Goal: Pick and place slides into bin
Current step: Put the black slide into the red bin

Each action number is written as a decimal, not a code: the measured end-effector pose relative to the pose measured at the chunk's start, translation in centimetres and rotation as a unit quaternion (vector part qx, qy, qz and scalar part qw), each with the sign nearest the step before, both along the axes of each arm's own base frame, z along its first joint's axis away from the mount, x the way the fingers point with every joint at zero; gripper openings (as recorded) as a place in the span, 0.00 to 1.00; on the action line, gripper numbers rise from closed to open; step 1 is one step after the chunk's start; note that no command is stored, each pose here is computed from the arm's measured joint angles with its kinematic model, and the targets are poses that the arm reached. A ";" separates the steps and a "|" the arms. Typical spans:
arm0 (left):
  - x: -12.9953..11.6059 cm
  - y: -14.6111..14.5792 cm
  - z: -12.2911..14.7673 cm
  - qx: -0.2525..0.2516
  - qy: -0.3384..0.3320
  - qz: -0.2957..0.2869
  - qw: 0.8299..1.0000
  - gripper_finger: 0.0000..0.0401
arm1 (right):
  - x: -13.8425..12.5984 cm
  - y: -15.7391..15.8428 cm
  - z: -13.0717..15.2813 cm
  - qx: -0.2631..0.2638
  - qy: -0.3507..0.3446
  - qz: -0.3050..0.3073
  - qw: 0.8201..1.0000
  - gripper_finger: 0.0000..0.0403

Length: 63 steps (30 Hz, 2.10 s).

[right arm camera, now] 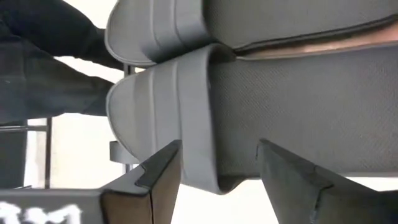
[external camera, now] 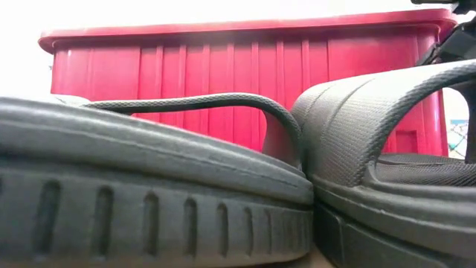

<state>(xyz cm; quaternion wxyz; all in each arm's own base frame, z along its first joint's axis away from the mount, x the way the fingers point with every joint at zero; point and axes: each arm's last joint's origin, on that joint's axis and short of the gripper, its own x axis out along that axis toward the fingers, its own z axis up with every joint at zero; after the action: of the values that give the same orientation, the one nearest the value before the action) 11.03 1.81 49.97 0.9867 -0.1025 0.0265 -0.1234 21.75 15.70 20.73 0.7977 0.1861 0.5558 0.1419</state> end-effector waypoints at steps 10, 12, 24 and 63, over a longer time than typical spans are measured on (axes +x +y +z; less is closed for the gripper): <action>0.0 0.0 0.0 0.000 0.000 0.000 1.000 0.05 | 0.1 -0.1 0.0 -0.001 -0.003 -0.003 1.000 0.52; 0.0 0.0 0.0 -0.001 0.000 0.000 1.000 0.05 | 0.1 -0.1 0.0 -0.001 -0.003 -0.001 1.000 0.52; 0.0 0.0 0.0 -0.001 0.001 0.000 1.000 0.05 | 0.9 0.5 -1.1 0.000 -0.006 0.003 1.000 0.52; 0.0 0.0 0.1 -0.001 -0.002 0.000 1.000 0.05 | 1.0 1.4 -2.7 0.091 0.001 0.077 0.993 0.29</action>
<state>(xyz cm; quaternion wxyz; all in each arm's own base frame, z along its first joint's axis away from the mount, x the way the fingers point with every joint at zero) 11.04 1.80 50.03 0.9866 -0.1035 0.0243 -0.1239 22.70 17.13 18.04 0.7635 0.2147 0.5542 0.2527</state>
